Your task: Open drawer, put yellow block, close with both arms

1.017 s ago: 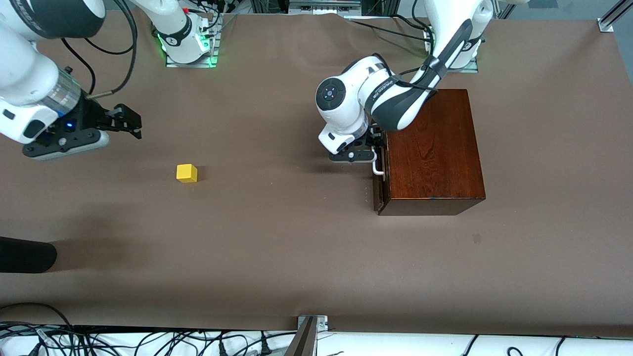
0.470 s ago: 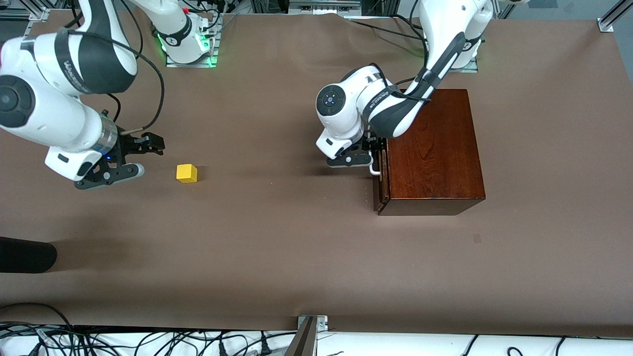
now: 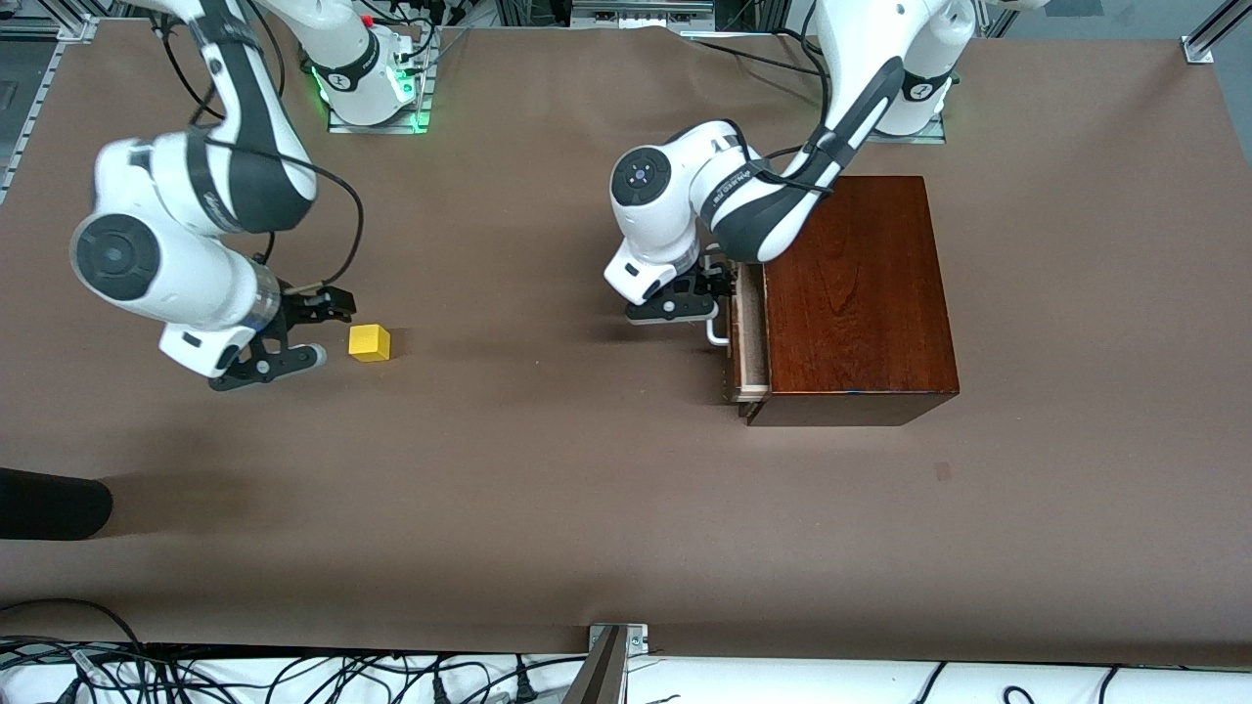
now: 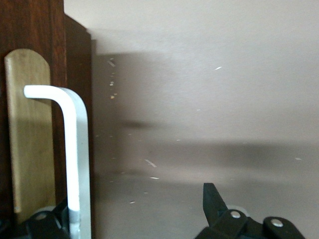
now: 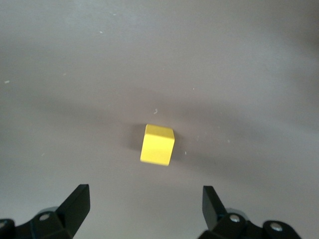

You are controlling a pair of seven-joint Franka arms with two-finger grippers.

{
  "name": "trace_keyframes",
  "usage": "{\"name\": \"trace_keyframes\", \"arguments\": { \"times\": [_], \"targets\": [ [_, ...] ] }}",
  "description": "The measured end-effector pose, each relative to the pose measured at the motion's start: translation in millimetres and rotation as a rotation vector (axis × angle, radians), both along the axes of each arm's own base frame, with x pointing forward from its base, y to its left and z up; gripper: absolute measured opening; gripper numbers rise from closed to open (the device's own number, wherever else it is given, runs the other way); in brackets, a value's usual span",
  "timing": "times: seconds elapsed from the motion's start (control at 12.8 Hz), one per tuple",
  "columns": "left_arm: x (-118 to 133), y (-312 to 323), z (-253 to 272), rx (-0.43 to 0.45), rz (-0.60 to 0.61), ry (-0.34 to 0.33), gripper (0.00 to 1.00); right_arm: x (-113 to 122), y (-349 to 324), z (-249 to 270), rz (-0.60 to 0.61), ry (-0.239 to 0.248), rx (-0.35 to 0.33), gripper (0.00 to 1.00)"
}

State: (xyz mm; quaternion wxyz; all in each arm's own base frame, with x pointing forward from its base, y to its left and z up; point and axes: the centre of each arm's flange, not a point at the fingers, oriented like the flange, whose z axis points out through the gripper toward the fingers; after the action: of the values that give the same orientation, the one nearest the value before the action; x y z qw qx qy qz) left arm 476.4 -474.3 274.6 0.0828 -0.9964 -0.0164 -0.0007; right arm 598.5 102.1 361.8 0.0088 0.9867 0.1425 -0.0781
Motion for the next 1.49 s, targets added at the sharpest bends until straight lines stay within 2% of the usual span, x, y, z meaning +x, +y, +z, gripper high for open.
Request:
{"name": "trace_keyframes", "arguments": {
  "times": [0.23, 0.39, 0.78, 1.17, 1.25, 1.33, 1.41, 1.49],
  "targets": [
    [-3.1, -38.4, 5.1, -0.090, 0.001, -0.032, 1.00, -17.7, -6.0, -59.0, -0.003, -0.067, 0.011, 1.00],
    [-0.9, -39.8, 2.7, -0.083, 0.007, -0.029, 1.00, -31.8, -9.2, -92.0, -0.013, -0.089, 0.021, 1.00],
    [1.2, -40.2, 13.2, -0.060, 0.015, -0.016, 1.00, -52.3, -18.3, -146.1, -0.049, -0.098, 0.034, 1.00],
    [-0.3, -25.8, 89.9, 0.025, -0.034, -0.008, 1.00, -56.5, -31.7, -161.3, -0.075, -0.079, 0.029, 0.96],
    [0.0, -17.1, 110.6, 0.032, -0.032, -0.001, 1.00, -56.9, -32.4, -163.3, -0.076, -0.076, 0.028, 0.89],
    [5.0, -3.1, 134.7, 0.017, -0.019, 0.016, 1.00, -57.2, -32.5, -164.5, -0.077, -0.074, 0.028, 0.89],
    [15.5, 18.5, 160.5, -0.003, 0.010, 0.028, 1.00, -57.3, -32.5, -164.9, -0.077, -0.074, 0.027, 0.82],
    [29.7, 48.8, 188.0, -0.019, 0.050, 0.034, 1.00, -57.4, -32.5, -164.9, -0.079, -0.074, 0.027, 0.68]
  ]
}}
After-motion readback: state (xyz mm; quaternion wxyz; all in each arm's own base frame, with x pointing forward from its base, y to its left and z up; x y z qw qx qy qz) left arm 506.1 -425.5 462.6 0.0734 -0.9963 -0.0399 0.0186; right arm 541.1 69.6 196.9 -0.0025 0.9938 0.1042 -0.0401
